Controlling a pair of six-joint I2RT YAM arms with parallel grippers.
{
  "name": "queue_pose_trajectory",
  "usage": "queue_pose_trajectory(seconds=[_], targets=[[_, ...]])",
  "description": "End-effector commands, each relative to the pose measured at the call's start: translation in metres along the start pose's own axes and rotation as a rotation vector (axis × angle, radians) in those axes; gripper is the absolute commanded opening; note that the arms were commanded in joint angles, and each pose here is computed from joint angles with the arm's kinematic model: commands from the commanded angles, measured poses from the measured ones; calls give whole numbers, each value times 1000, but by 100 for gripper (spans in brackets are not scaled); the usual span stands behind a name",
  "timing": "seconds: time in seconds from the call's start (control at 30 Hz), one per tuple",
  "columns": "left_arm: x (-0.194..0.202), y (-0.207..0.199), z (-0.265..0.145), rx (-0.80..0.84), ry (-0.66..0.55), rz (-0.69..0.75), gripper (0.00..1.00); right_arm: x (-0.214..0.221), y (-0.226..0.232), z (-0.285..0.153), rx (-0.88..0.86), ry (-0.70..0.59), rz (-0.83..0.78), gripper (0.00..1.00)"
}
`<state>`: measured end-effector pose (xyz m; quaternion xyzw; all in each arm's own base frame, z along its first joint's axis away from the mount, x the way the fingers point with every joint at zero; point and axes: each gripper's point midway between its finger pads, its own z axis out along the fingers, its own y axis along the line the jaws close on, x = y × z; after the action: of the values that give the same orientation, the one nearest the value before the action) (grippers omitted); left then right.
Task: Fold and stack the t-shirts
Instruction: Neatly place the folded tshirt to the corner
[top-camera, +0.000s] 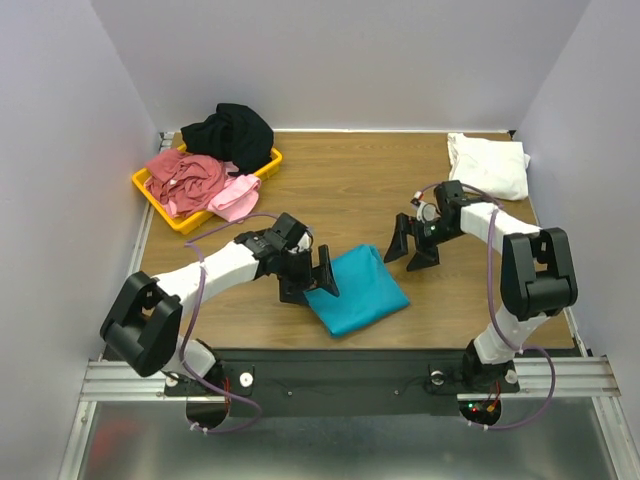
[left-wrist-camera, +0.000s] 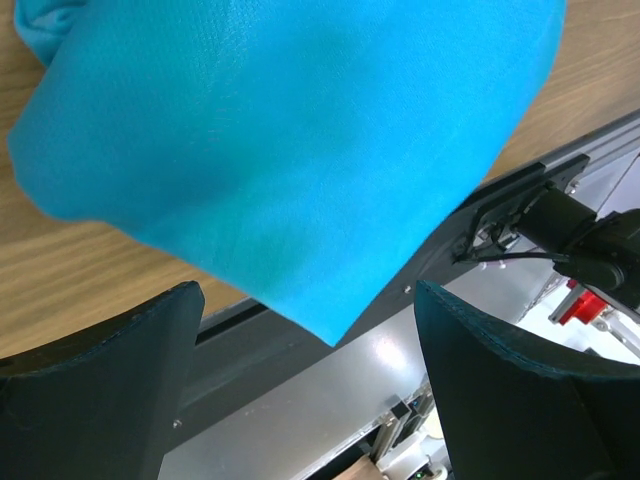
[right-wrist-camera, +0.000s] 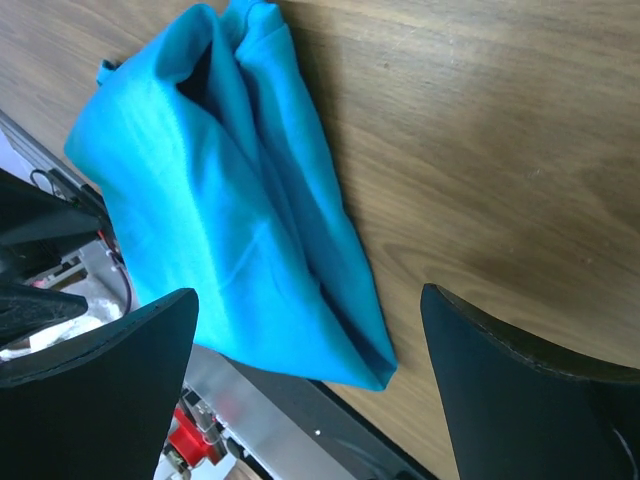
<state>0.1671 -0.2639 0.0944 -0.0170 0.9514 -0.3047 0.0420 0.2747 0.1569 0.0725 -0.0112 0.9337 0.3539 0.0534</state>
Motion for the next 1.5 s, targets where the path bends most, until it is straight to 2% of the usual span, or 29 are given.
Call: queue_pose_trajectory(seconds=[0.0, 0.4, 1.1, 1.17, 1.27, 1.3, 1.47], targets=[[1, 1, 11, 11, 22, 35, 99, -10, 3, 7, -48, -31, -70, 98], [0, 9, 33, -32, 87, 63, 98, 26, 8, 42, -50, 74, -118, 98], [-5, 4, 48, -38, 121, 100, 99, 41, 41, 87, -26, 173, -271, 95], [-5, 3, 49, -35, 127, 105, 98, 35, 48, 90, -35, 160, -286, 93], [-4, 3, 51, -33, 137, 108, 99, 33, 55, 96, -46, 160, -279, 84], [-4, 2, 52, -31, 140, 109, 99, 34, 59, 101, -48, 166, -285, 77], [-5, 1, 53, -32, 143, 117, 99, 40, 64, 112, -38, 194, -312, 58]])
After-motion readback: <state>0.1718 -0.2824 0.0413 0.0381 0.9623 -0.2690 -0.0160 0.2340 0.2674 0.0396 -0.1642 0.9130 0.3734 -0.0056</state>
